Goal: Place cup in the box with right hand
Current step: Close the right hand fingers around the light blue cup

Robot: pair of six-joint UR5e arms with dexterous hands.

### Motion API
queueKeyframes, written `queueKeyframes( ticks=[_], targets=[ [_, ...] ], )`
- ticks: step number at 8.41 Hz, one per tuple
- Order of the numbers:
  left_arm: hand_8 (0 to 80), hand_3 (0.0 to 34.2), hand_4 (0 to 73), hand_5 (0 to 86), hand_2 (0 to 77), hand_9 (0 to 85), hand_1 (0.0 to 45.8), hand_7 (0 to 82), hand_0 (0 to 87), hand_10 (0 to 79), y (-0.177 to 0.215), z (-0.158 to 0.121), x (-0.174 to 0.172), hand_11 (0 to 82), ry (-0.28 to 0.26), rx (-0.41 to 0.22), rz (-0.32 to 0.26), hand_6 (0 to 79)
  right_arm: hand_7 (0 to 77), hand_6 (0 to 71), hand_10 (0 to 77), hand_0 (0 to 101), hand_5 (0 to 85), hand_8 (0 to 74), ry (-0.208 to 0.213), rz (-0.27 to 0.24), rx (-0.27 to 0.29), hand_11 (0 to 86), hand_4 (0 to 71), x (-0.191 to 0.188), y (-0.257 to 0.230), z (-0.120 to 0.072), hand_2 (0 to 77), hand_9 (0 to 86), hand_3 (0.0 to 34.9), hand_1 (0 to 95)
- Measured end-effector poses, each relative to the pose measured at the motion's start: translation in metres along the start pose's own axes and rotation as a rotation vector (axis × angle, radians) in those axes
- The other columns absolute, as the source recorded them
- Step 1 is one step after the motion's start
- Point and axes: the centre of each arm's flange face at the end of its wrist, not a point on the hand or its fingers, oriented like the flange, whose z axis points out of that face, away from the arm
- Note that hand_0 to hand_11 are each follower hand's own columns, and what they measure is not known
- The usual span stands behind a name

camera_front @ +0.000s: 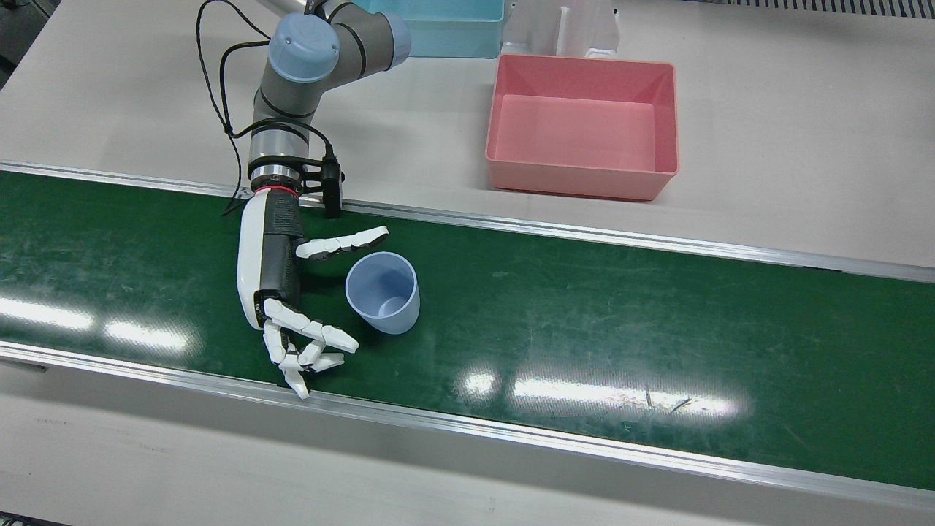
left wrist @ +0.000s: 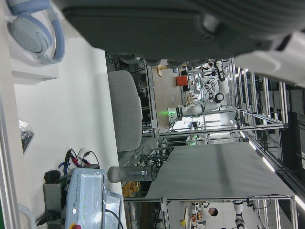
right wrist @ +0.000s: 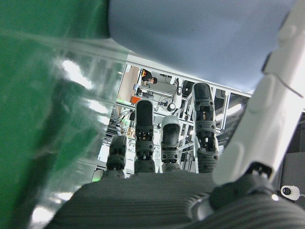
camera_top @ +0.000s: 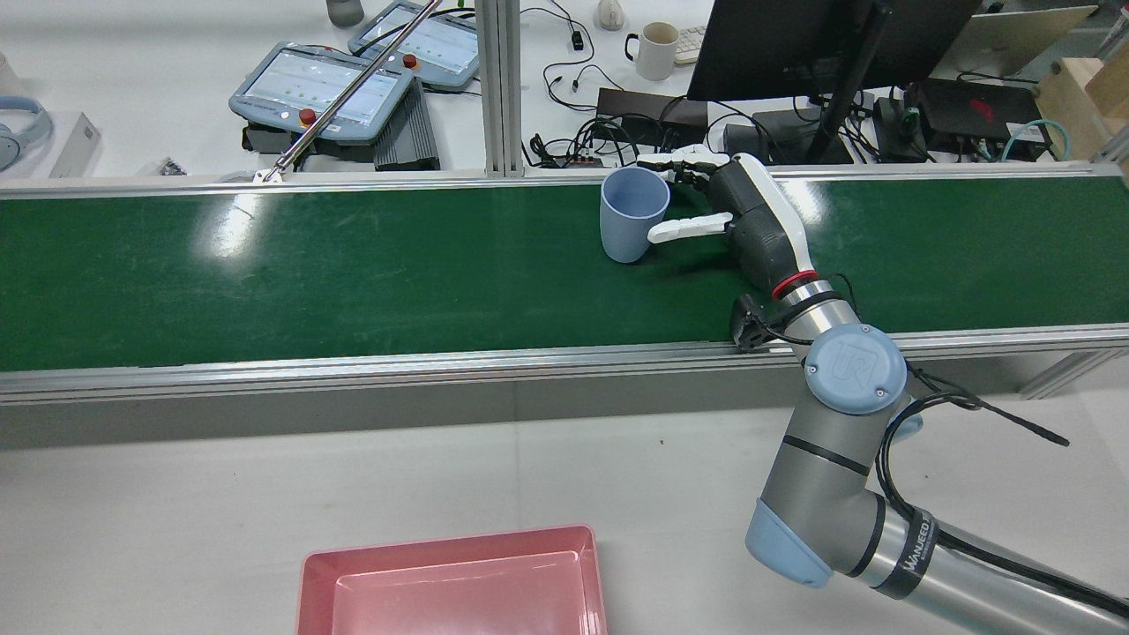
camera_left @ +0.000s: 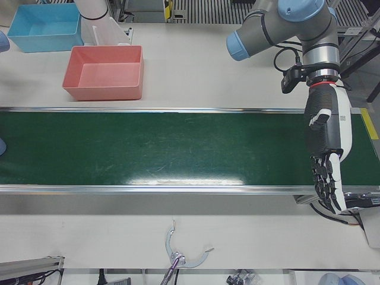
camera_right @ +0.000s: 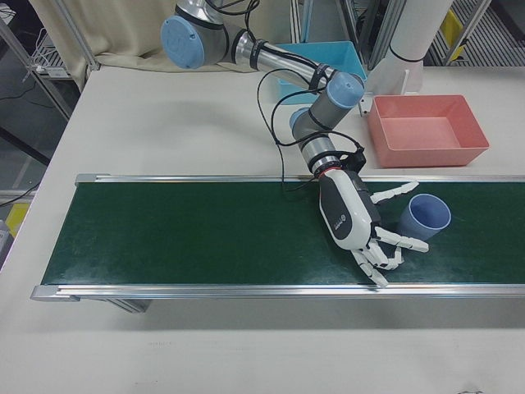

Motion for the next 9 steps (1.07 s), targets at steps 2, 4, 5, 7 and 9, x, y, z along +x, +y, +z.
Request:
queueKeyframes(
  ticks=[2,4,5,7,9],
  targets=[
    [0.0,0.0,0.0,0.0,0.5,0.0,0.5,0.0,0.0,0.0,0.0000,0.0000,-0.0002,0.0,0.000,0.000,0.000,0.0,70.4,15.3,8.2,52,6.5,27.3,0.003,-0.003,-0.001,16.4,31.6,0.0016,0.0007,-0.0006,0.5,40.4,4.2,8.7],
    [0.0,0.0,0.0,0.0,0.5,0.0,0.5,0.0,0.0,0.0,0.0000,0.0000,0.0000,0.0,0.001,0.000,0.000,0.0,70.4,15.3,11.4,50,6.0,27.3,0.005,-0.004,-0.002,16.4,31.1,0.0024,0.0011,-0.0009,0.5,40.4,5.3,7.1],
    [0.0,0.0,0.0,0.0,0.5,0.0,0.5,0.0,0.0,0.0,0.0001,-0.0001,0.0002,0.0,0.001,0.000,0.000,0.0,70.4,13.6,11.4,50,6.0,26.2,0.006,-0.004,-0.003,16.4,30.0,0.0027,0.0011,-0.0011,0.5,39.3,5.6,7.1],
    [0.0,0.0,0.0,0.0,0.5,0.5,0.5,0.0,0.0,0.0,0.0001,0.0000,0.0001,0.0,0.001,0.000,0.000,0.0,70.4,13.6,11.4,50,6.0,26.2,0.008,-0.005,-0.002,16.4,30.0,0.0029,0.0008,-0.0014,0.5,39.3,6.1,7.1],
    [0.0,0.0,0.0,0.0,0.5,0.5,0.5,0.0,0.0,0.0,0.0002,0.0002,-0.0002,0.0,0.000,0.000,0.000,0.0,70.4,13.6,11.4,50,6.0,26.2,0.009,-0.006,-0.002,16.4,30.0,0.0029,0.0005,-0.0015,0.5,39.3,5.9,7.1]
  ],
)
